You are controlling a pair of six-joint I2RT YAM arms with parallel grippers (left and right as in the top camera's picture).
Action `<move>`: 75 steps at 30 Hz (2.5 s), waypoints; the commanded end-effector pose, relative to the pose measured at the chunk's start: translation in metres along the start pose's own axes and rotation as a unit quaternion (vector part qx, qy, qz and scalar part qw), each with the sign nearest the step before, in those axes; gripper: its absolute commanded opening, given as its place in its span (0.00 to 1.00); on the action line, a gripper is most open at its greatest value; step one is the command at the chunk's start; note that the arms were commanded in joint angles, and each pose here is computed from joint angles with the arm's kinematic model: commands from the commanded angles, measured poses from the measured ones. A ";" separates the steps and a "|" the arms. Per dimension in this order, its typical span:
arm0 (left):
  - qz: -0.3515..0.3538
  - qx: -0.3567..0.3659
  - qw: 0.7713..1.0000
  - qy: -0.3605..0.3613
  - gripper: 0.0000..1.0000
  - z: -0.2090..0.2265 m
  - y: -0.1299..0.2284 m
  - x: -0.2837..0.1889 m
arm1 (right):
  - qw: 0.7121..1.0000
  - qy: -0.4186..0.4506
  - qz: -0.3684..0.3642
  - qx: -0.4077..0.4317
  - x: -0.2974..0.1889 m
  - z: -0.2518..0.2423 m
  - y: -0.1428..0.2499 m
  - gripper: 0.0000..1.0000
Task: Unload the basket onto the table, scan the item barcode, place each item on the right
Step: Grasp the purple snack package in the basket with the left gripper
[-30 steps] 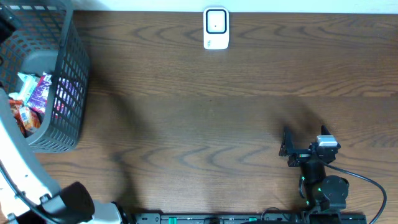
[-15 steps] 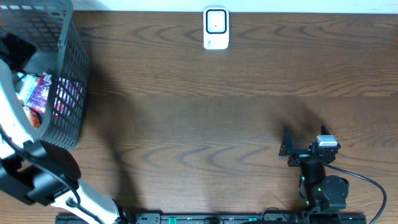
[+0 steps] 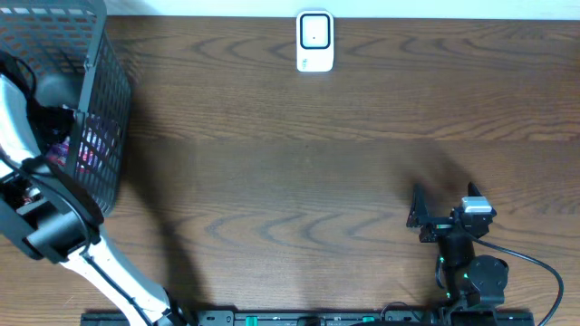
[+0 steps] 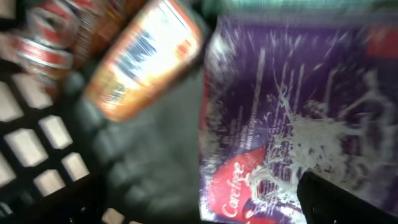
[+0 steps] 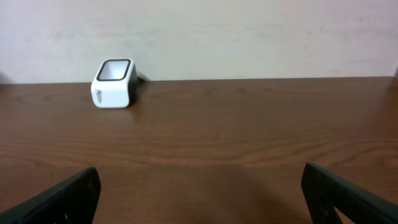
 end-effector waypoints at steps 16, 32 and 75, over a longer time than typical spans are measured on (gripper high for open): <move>0.080 0.039 0.996 -0.015 0.07 -0.019 0.004 0.065 | 1.000 0.010 0.001 0.006 0.000 -0.002 0.001 0.99; 0.049 0.039 0.906 0.419 0.07 0.006 -0.003 -0.147 | 1.000 0.010 0.001 0.006 0.000 -0.002 0.001 0.99; 0.081 0.002 0.981 0.174 0.98 -0.043 -0.015 0.043 | 1.000 0.010 0.001 0.006 0.000 -0.002 0.001 0.99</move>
Point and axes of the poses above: each gripper's point midway between its finger pads, its own x axis out along the fingers, its own z axis along the line the jaws close on, y = z × x, the point moved 10 cm from there along -x, back along the fingers, and after that the axes turned 9 degrees about -x, right-handed, at the moved point
